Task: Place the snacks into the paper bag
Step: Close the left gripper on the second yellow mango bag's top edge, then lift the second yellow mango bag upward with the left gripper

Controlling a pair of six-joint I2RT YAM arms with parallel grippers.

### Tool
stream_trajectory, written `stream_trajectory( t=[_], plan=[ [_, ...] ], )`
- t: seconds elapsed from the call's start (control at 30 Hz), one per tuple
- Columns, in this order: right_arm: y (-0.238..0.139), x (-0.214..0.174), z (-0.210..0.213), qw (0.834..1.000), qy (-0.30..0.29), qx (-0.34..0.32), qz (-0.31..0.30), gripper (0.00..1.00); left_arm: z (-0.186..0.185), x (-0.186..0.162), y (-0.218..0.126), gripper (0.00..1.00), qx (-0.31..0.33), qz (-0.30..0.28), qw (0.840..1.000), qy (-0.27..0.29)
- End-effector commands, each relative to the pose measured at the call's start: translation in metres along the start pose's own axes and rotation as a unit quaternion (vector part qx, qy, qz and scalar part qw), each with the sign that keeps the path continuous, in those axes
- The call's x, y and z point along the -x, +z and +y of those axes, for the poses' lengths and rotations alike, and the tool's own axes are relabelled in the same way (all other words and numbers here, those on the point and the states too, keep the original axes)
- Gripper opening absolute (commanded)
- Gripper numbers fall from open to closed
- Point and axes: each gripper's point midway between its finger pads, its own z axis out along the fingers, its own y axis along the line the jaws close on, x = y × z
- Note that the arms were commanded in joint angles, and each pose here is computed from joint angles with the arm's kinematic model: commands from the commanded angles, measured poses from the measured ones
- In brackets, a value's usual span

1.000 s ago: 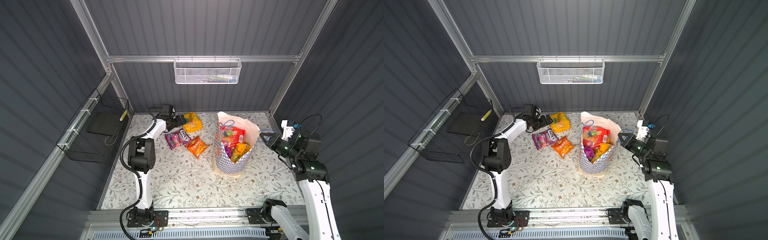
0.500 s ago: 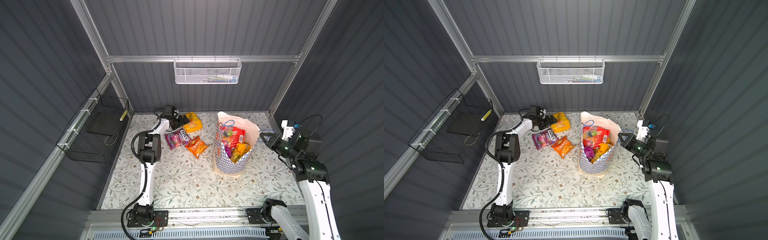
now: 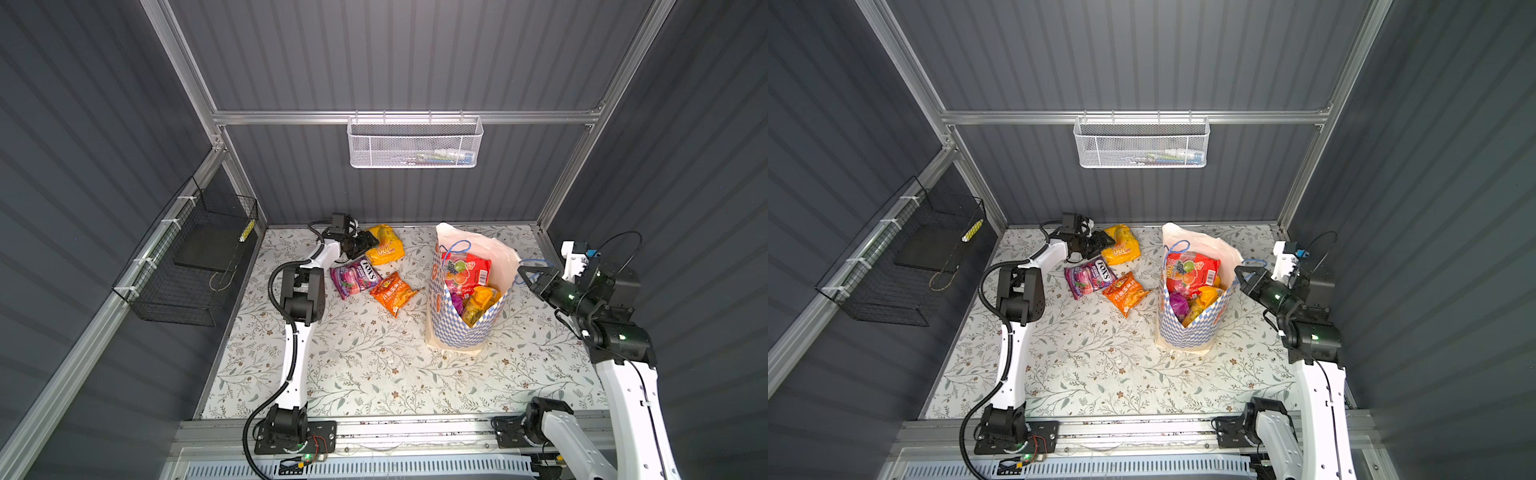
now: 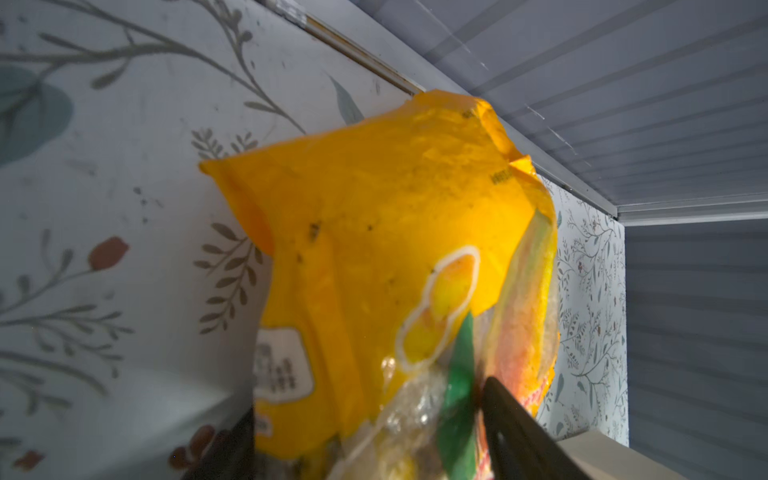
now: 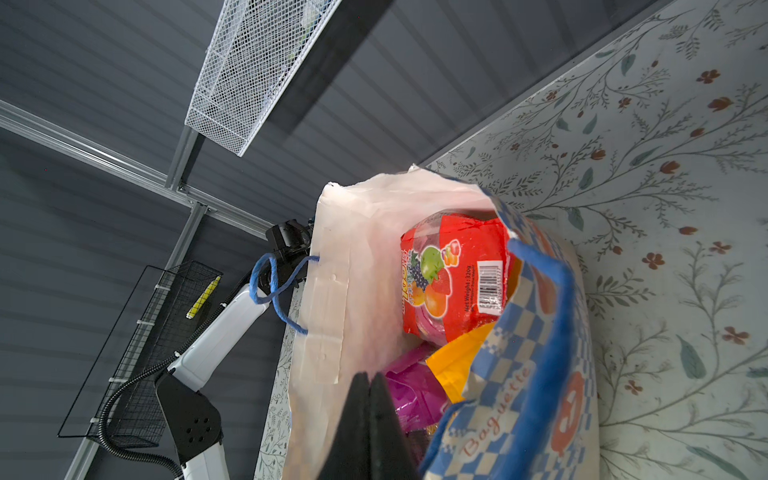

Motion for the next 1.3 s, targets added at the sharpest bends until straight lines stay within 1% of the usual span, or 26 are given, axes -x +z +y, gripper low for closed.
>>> stream_trajectory(
  t=[0.0,0.17,0.23,0.33,0.5,0.63,0.73,0.87,1.03,1.13,1.27],
  plan=[
    [0.0,0.0,0.004,1.0,0.0,0.012,-0.002,0.0,0.006,-0.01,0.011,0.65,-0.004,0.015,1.0,-0.014],
    [-0.002,0.001,0.004,1.0,-0.001,0.009,-0.006,0.0,-0.001,-0.01,0.011,0.44,-0.022,0.018,0.999,-0.036],
    [-0.002,0.002,0.005,1.0,-0.001,0.011,-0.007,0.0,-0.002,-0.009,0.01,0.3,-0.022,0.016,0.999,-0.043],
    [-0.002,0.002,0.006,1.0,-0.001,0.012,-0.007,0.0,-0.003,-0.007,0.008,0.13,-0.022,0.017,0.998,-0.052],
    [-0.002,0.002,0.004,1.0,-0.003,0.007,-0.007,0.0,-0.01,-0.004,0.003,0.0,-0.032,0.014,0.997,-0.074],
    [0.0,0.002,0.001,1.0,0.002,0.006,-0.011,0.0,-0.026,-0.001,-0.008,0.0,-0.049,0.017,0.995,-0.083],
    [-0.003,0.003,0.003,1.0,0.002,0.009,-0.017,0.0,-0.044,0.008,-0.026,0.0,-0.063,0.008,0.995,-0.077],
    [-0.01,0.005,0.005,0.999,-0.007,0.003,-0.034,0.0,-0.074,0.022,-0.055,0.0,-0.082,-0.011,0.995,-0.058],
    [-0.015,0.006,0.009,0.999,-0.019,0.0,-0.035,0.0,-0.107,0.041,-0.095,0.0,-0.094,-0.044,0.994,-0.029],
    [-0.016,0.006,0.008,0.999,-0.022,-0.004,-0.037,0.0,-0.122,0.046,-0.113,0.0,-0.103,-0.057,0.993,-0.018],
    [-0.015,0.007,0.007,0.999,-0.021,-0.006,-0.036,0.0,-0.131,0.05,-0.131,0.0,-0.101,-0.071,0.992,-0.003]
  ],
)
